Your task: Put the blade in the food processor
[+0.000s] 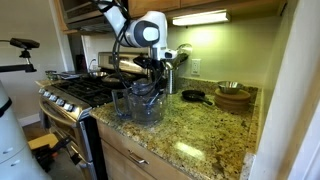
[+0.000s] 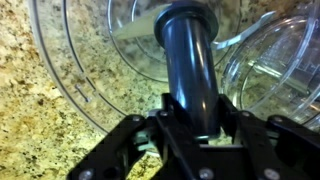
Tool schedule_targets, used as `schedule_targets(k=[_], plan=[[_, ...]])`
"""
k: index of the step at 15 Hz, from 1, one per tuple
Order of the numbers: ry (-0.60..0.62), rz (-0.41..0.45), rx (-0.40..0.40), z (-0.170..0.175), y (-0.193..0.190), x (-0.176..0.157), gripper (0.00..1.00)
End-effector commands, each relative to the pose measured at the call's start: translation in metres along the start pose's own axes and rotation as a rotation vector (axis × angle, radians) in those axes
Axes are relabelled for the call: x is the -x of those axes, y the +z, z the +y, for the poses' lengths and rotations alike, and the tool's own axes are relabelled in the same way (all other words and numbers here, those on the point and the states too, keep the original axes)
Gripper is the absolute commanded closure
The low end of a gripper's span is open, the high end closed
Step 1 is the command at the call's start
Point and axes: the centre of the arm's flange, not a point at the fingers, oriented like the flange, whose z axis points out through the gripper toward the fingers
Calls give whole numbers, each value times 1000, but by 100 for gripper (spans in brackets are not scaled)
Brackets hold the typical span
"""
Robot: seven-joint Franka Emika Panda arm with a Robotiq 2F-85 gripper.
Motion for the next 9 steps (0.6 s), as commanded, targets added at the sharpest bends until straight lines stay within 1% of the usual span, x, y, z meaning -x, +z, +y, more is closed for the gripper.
schedule_targets(k=[1, 3, 6, 9], plan=[[45, 50, 14, 1, 3, -9, 78], [50, 61, 15, 1, 4, -9, 78], [42, 86, 26, -3, 5, 4, 78], [27, 139, 33, -7, -1, 21, 78]])
